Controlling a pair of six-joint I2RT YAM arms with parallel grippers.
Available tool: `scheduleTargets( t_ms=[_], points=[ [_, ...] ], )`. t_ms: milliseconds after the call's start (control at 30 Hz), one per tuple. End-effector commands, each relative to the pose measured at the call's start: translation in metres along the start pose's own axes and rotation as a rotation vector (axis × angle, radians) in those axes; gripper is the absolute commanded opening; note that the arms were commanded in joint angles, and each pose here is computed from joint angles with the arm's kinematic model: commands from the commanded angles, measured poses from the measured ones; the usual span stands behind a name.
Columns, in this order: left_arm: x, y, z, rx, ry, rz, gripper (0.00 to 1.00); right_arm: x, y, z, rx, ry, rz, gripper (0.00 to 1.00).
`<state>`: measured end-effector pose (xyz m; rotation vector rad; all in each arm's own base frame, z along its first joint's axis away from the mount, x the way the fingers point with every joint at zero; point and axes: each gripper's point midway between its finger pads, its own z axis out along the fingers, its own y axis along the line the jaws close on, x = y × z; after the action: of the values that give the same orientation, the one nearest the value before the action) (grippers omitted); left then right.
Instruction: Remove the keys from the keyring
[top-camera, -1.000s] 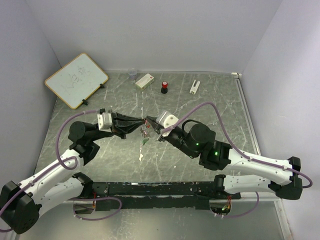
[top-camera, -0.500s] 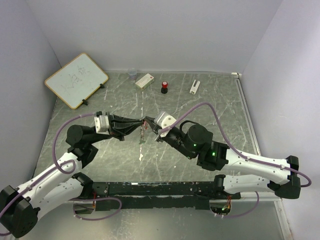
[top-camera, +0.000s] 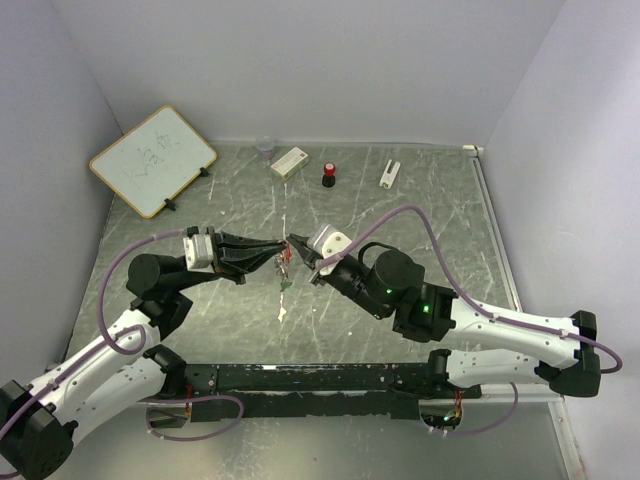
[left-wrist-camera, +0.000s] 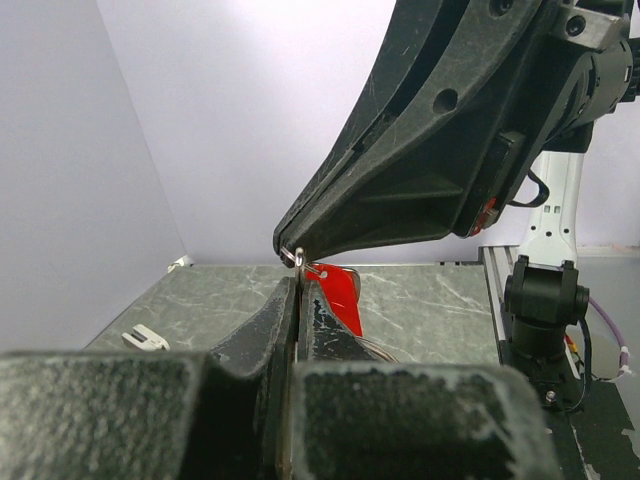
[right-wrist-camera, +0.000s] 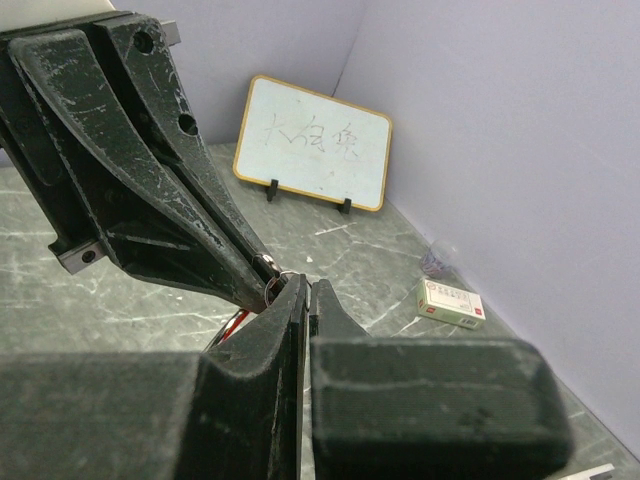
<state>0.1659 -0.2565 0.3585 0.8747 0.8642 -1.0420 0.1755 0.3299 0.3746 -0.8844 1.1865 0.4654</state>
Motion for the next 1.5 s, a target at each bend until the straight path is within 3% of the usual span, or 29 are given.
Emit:
scheduleTargets(
  t_ms=[0,433,667,833,1000,1233,1333,1467],
  points=[
    [-0.049,-0.004,0.001,0.006,-0.130,0.124,0.07,0.040,-0.008,-0.003,0.061,0.139,-0.054,0.00],
    [-0.057,-0.008,0.003,0.031,-0.184,0.109,0.07,0.048,0.016,0.005,-0.022,0.127,-0.011,0.00],
    [-0.046,-0.004,0.006,0.021,-0.128,0.072,0.07,0.041,-0.003,0.005,0.068,0.121,-0.025,0.00],
    [-0.034,-0.003,0.005,0.022,-0.098,0.037,0.13,0.024,-0.015,0.004,0.094,0.094,-0.057,0.00],
    [-0.029,-0.007,0.010,0.068,-0.079,0.012,0.27,0.011,-0.015,0.004,0.068,0.063,-0.067,0.00],
    [-0.016,-0.011,0.015,0.134,-0.032,-0.006,0.35,0.001,-0.011,-0.001,0.029,0.027,-0.062,0.00],
    [-0.008,-0.005,0.015,0.106,-0.007,0.000,0.30,-0.015,-0.022,-0.004,0.052,-0.001,-0.054,0.00],
    [0.003,0.010,0.011,0.008,0.031,0.014,0.23,0.002,-0.036,-0.008,0.152,0.076,-0.028,0.00]
  ],
)
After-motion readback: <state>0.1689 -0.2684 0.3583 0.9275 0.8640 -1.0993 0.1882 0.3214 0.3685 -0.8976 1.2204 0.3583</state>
